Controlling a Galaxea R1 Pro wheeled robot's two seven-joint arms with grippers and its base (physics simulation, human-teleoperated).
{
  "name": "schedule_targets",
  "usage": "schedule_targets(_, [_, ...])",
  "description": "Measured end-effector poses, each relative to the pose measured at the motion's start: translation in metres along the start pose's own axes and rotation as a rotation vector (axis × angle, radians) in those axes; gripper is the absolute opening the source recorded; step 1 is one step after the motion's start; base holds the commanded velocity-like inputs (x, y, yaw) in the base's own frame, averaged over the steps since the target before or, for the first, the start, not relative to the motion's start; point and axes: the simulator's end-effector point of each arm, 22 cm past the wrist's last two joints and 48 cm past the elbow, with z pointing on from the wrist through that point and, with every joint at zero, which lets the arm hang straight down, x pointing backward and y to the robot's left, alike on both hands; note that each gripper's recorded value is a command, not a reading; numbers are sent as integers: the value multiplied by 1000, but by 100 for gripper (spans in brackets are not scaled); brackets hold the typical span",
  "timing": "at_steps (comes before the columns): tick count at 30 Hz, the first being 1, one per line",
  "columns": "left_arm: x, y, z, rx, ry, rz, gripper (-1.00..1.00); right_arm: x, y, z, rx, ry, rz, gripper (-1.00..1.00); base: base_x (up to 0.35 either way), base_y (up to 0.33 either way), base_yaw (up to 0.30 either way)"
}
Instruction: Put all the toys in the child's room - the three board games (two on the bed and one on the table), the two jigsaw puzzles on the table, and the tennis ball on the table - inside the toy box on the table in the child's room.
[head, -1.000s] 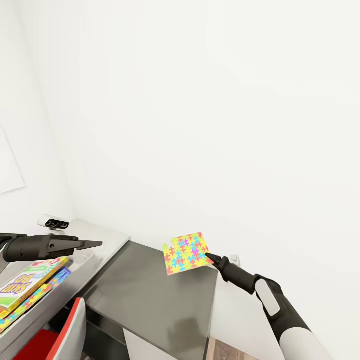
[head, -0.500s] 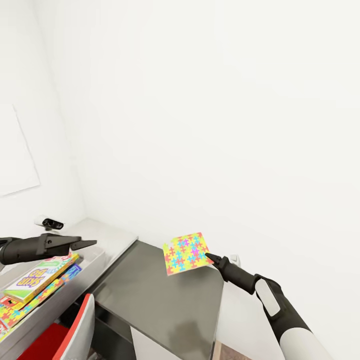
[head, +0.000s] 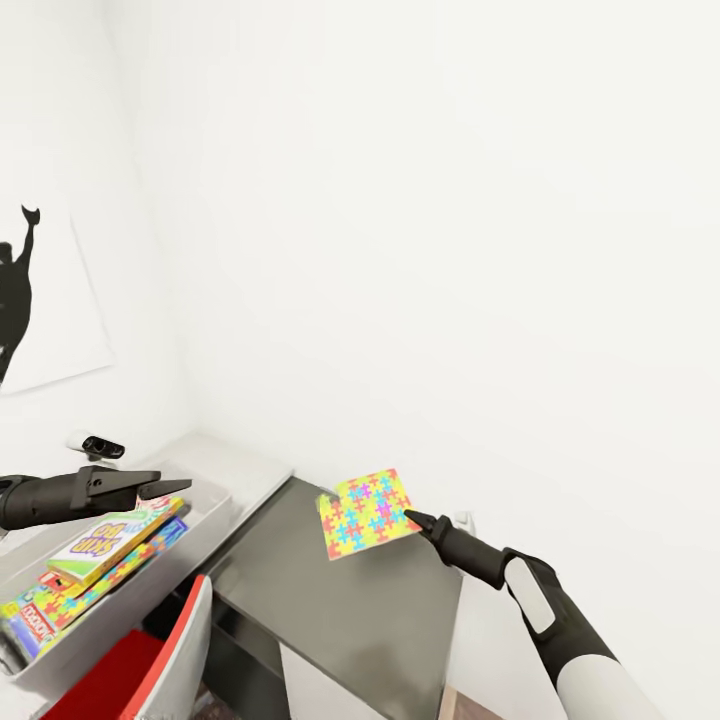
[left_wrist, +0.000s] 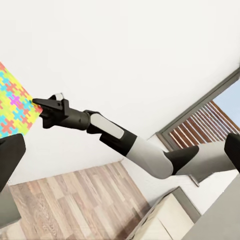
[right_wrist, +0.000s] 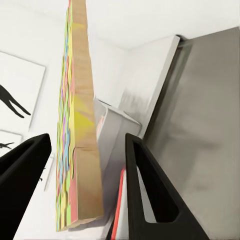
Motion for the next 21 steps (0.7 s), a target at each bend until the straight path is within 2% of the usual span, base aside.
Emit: schedule_targets(21, [0,0,0,-3,-1,4,100,3,2,2,-1,12,-10,-100,0,0,286])
